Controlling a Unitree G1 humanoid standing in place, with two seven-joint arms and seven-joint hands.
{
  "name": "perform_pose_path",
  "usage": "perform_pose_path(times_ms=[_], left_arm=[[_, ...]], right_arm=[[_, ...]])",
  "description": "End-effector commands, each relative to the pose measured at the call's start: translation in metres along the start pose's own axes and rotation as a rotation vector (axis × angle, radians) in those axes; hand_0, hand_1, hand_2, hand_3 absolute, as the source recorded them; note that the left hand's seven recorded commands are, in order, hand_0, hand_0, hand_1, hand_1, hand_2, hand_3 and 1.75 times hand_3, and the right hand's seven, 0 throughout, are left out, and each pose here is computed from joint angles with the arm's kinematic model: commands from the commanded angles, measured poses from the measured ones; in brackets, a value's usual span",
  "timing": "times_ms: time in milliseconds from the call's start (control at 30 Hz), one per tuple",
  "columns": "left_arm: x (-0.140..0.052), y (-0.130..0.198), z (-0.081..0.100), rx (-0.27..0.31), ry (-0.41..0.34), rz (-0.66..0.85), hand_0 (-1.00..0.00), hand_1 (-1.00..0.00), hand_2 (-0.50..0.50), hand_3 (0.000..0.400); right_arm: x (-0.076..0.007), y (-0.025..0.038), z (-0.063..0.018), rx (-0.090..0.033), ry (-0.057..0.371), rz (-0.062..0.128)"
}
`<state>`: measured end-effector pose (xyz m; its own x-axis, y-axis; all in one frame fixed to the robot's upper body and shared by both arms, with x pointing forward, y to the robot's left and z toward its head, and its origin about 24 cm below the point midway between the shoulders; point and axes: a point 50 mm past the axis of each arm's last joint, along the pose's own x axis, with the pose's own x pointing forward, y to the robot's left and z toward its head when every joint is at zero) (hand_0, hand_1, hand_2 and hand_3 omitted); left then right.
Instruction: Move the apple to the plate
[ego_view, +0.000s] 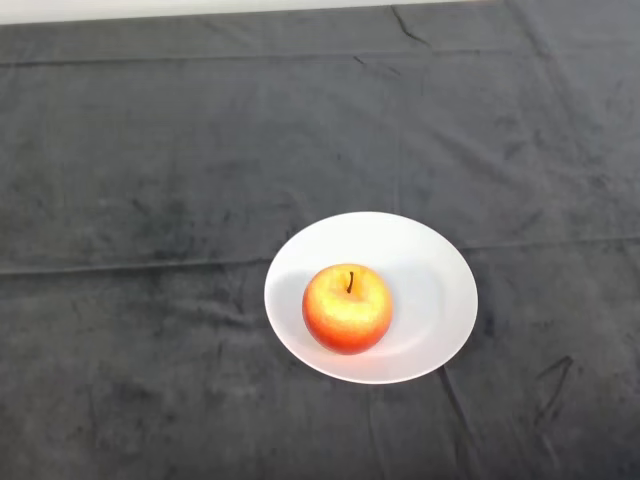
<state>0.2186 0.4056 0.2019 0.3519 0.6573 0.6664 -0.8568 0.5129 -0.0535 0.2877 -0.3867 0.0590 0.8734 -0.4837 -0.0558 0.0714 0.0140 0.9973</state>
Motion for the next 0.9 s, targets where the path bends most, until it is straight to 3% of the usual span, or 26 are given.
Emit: perform_pose_path(times_ms=[33,900], left_arm=[[0.0098,0.0077,0.0027,-0.013,-0.010,0.060,0.00,0.00,0.00,0.000],[0.0098,0.0073,0.0025,-0.013,-0.008,0.060,0.00,0.00,0.00,0.000]], right_arm=[[0.0058,0.0111,-0.0030,0.014,0.002,0.029],[0.0058,0.0111,-0.0030,0.014,0.002,0.029]])
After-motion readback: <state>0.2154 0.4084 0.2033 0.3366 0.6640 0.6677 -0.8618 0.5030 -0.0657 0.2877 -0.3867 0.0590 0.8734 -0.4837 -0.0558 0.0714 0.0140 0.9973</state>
